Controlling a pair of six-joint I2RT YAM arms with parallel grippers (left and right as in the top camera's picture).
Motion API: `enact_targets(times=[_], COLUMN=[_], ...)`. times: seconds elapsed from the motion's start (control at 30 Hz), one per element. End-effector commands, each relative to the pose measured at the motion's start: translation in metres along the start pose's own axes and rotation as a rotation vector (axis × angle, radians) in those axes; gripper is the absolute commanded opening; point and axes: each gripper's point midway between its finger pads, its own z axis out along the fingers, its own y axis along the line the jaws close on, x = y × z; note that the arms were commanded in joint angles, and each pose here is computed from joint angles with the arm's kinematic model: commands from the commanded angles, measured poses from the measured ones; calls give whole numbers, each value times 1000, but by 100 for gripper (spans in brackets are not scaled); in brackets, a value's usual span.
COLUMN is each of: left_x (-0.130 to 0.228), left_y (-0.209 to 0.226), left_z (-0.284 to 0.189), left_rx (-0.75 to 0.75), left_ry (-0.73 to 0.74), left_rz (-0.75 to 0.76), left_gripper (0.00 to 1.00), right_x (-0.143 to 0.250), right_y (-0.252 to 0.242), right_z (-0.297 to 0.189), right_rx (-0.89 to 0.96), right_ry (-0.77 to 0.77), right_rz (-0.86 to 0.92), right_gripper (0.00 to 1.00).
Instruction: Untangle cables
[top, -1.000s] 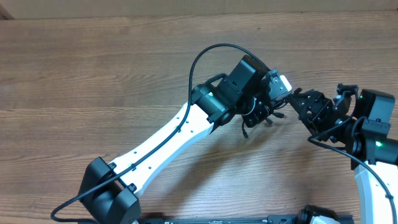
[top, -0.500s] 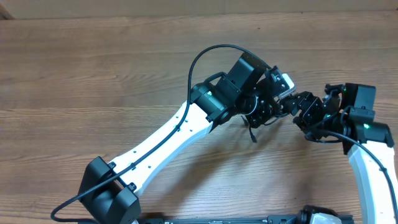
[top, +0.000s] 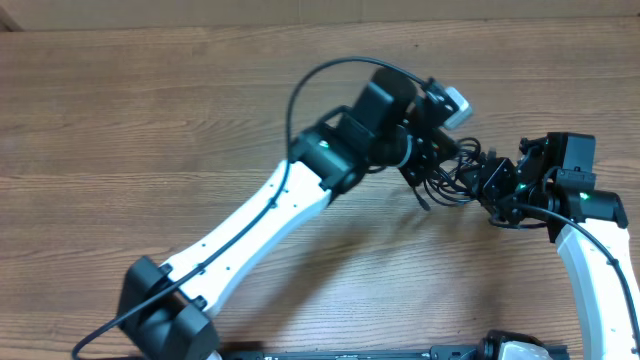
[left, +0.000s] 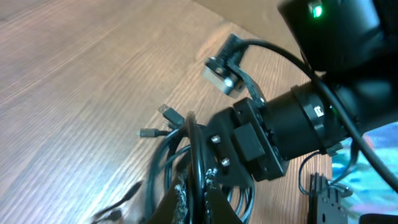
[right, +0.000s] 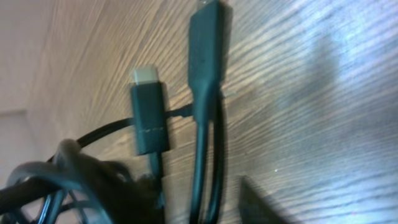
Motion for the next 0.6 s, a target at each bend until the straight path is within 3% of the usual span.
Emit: enact_targets(times=[0.0, 0.1, 0.33, 0.5, 0.57], left_x=[-60, -70, -58, -36, -27], left_y=[-7, 2, 18, 45, 49], left_z=[-76, -104, -119, -122, -122], left_rx=[-34, -76, -122, -272, -295], left_ry=[-192, -234, -196, -125, -91], left_rz=[35, 30, -24, -88, -108], left_gripper=[4, 4, 4, 4, 9], right_x=[-9, -9, -9, -8, -9], right_y=[-10, -10, -10, -9, -7], right_z=[-2, -2, -2, -2, -2], right_rx=[66, 66, 66, 58, 52], right_ry=[-41, -41, -41, -38, -40], right_rz=[-13, -13, -13, -13, -16], right_gripper=[17, 4, 4, 4, 4])
